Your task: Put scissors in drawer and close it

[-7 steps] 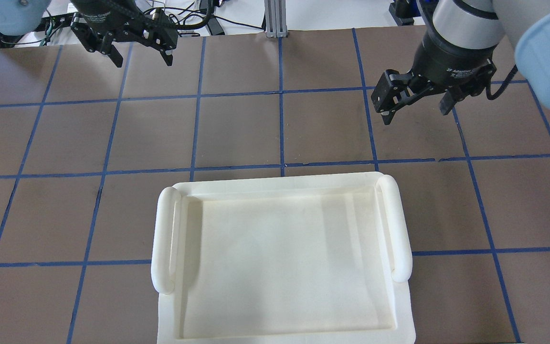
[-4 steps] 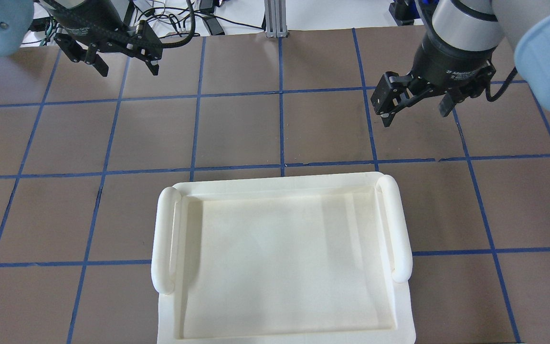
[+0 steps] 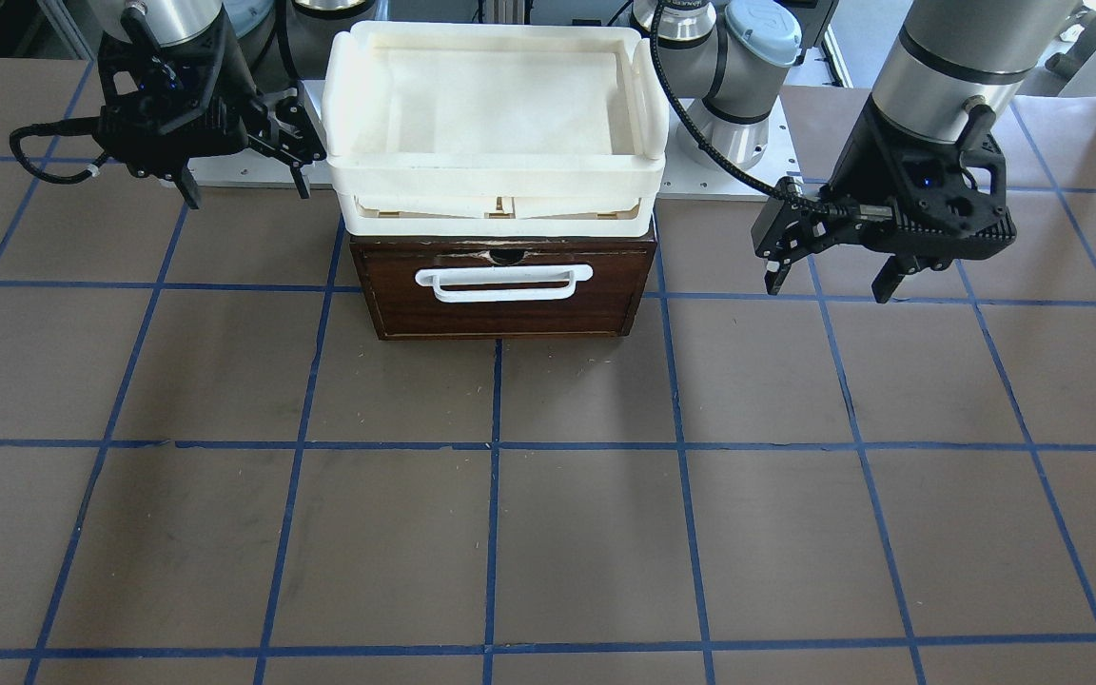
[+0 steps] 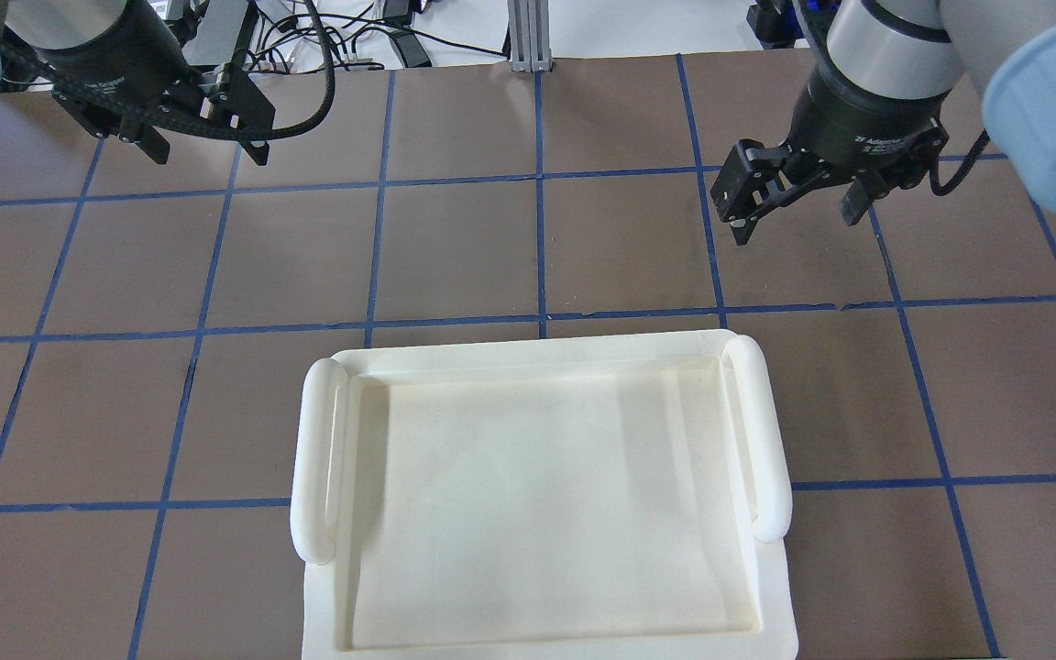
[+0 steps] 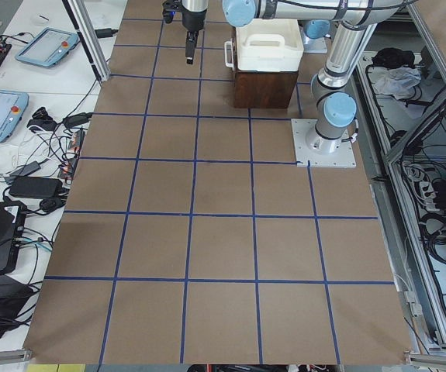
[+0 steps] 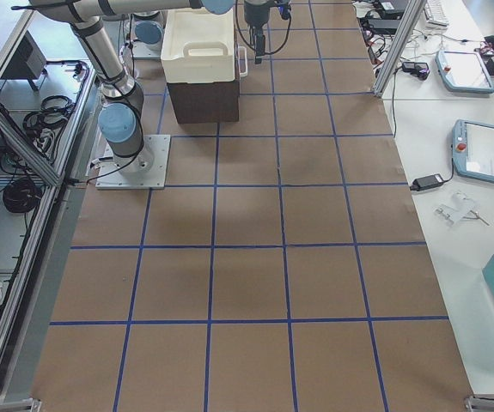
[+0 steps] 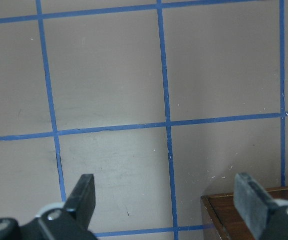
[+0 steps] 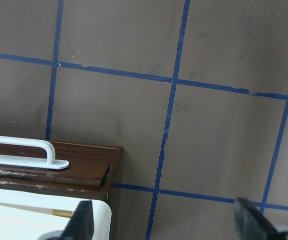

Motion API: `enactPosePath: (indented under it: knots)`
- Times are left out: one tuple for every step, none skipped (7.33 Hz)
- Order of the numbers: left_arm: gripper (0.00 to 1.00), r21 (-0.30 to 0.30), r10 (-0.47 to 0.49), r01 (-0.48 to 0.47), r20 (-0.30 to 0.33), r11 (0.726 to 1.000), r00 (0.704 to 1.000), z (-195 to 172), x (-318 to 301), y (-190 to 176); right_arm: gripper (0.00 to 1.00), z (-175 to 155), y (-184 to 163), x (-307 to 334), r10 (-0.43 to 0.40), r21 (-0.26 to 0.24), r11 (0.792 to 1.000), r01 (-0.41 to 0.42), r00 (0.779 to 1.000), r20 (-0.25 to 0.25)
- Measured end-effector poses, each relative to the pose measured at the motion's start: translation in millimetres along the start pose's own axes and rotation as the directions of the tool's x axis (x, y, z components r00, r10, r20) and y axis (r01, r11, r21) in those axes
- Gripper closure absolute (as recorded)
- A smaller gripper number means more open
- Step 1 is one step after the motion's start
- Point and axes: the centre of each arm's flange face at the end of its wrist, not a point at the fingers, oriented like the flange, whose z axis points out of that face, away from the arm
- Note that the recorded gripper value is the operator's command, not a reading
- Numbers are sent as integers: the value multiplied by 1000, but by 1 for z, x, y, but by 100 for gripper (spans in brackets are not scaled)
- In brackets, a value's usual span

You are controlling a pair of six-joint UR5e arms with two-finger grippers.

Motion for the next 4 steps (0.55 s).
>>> enactPosePath:
  knots:
    - [0,-1,-25,25,0,1000,1000,-3,0,4,0,0,0,0,0,-1,1000,0,1000,0]
    - [0,-3,-40,40,1,999,999,-4,-1,6,0,0,0,0,3,1,1000,-3,1000,2]
    - [0,-4,-49,49,2,999,999,-4,-4,6,0,0,-1,-1,11,5,1000,-11,1000,6]
    - [0,-4,-55,55,4,998,998,-5,-6,7,0,-1,-1,-1,17,10,1000,-17,1000,11]
